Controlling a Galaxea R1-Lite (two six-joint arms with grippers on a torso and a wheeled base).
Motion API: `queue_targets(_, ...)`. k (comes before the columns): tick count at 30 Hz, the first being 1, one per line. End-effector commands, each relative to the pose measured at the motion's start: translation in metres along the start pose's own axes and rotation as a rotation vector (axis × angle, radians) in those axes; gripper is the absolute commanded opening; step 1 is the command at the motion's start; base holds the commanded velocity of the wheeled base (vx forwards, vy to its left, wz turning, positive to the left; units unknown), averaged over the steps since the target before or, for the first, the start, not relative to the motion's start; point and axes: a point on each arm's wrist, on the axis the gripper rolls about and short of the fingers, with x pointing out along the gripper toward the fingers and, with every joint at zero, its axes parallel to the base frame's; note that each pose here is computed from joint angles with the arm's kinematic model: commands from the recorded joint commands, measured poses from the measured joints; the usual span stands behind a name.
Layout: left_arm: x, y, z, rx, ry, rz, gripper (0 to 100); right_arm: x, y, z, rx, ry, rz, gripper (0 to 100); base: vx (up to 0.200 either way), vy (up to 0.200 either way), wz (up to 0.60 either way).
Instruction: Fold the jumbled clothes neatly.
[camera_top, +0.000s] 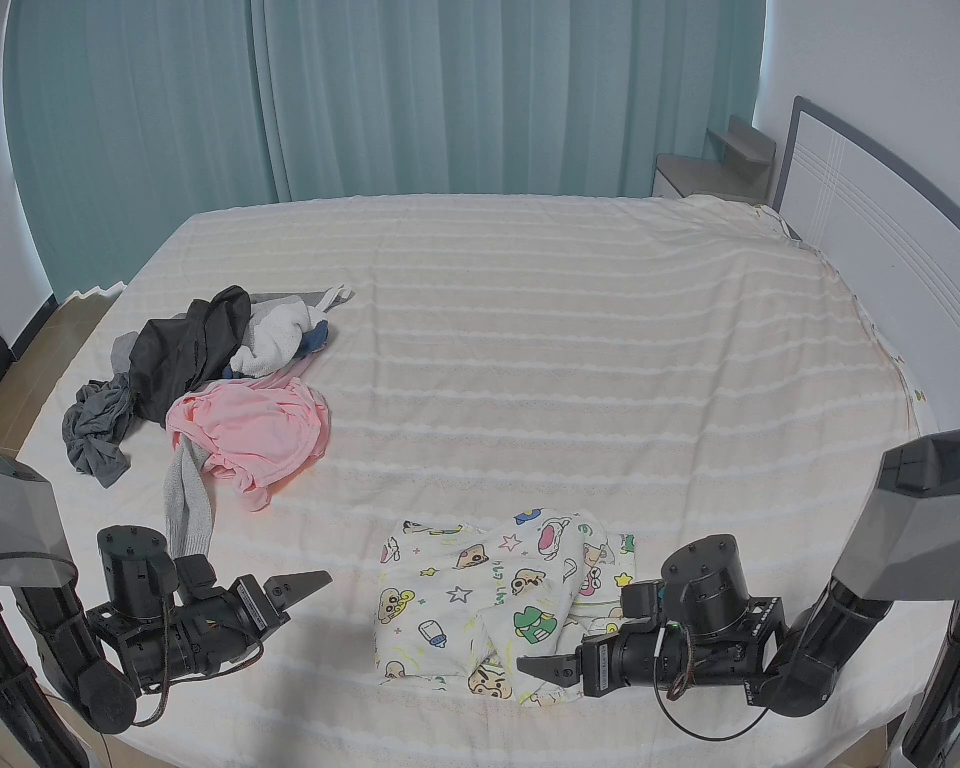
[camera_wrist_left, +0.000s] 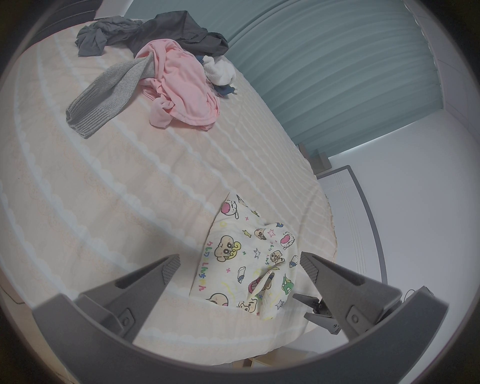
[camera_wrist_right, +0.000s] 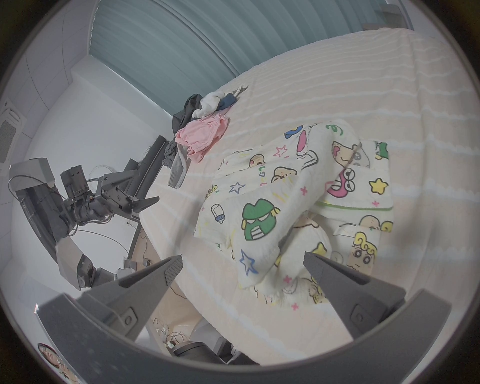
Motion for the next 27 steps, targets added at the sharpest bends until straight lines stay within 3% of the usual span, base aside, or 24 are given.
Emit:
queue_targets(1,0.000,0.005,-0.004,-0.010,0.021,0.025,100,0.015,-0.002,0.000,0.000,0.012,-0.004,100,0.000,0.000,0.00)
queue_targets(18,0.000,0.004,-0.004,-0.010,0.020,0.024,100,0.039,-0.012,-0.004,0.001,0.036,-0.029,100,0.000,0.000,0.00)
queue_targets(19,0.000,0.005,-0.004,-0.010,0.021,0.025,100,0.039,-0.012,-0.004,0.001,0.037,-0.030,0,0.000,0.000,0.00)
queue_targets(27,0.000,0.004,-0.004,-0.010,0.020,0.024,100,0.032,-0.013,-0.008,0.001,0.029,-0.074,0,0.000,0.000,0.00)
